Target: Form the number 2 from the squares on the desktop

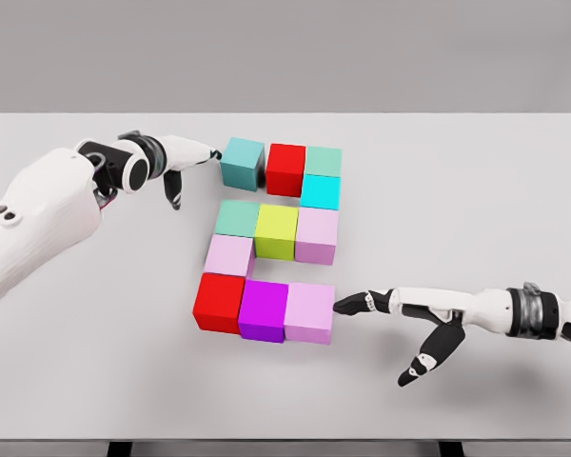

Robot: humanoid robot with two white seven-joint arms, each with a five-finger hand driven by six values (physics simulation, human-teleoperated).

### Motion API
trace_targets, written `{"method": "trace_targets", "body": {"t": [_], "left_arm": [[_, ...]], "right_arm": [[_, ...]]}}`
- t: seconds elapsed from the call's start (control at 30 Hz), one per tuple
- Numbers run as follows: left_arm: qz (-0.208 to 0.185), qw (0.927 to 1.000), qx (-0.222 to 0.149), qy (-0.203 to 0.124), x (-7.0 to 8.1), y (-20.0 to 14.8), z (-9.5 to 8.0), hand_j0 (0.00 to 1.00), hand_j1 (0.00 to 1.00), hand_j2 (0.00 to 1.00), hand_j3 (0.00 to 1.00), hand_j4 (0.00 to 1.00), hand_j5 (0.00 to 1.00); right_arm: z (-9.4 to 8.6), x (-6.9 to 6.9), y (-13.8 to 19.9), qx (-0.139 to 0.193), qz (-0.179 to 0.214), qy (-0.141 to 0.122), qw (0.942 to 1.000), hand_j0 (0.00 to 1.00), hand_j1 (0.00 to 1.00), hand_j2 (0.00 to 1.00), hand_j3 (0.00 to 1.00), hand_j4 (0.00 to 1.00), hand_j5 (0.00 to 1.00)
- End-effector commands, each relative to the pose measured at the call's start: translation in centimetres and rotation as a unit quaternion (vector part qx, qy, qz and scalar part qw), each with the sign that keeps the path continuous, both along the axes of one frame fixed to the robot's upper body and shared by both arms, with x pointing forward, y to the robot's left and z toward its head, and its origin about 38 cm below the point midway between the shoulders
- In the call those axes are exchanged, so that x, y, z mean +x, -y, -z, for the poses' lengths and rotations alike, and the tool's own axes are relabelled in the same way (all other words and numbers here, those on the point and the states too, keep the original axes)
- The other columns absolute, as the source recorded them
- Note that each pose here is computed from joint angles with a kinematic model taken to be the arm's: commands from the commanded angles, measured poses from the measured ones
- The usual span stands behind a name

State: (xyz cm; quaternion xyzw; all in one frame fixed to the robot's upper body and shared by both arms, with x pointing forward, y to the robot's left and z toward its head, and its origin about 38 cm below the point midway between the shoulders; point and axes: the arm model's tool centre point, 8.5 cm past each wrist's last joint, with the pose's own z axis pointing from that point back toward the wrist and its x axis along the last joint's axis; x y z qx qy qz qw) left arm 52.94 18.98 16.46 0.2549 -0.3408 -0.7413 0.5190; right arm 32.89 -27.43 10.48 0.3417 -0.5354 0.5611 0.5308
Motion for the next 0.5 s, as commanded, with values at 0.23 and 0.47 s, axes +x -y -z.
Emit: {"method": "trace_targets", "body": {"t": [0.23, 0.47], "left_arm": [[0.019, 0.9998, 0.0, 0.001, -0.1, 0.1, -0.1, 1.0, 1.0, 1.0, 1.0, 1.0, 1.0], [0.022, 0.9998, 0.0, 0.0, -0.2, 0.3, 0.0, 1.0, 1.0, 1.0, 1.0, 1.0, 1.0]], "right_arm": [[-1.6, 2.3, 3.7, -0.018, 0.056, 0.029, 0.9978, 1.0, 1.0, 1.0, 1.0, 1.0, 1.0], [-3.4, 3.5, 4.1, -0.015, 0.065, 0.062, 0.9959, 1.0, 1.0, 1.0, 1.0, 1.0, 1.0]]}}
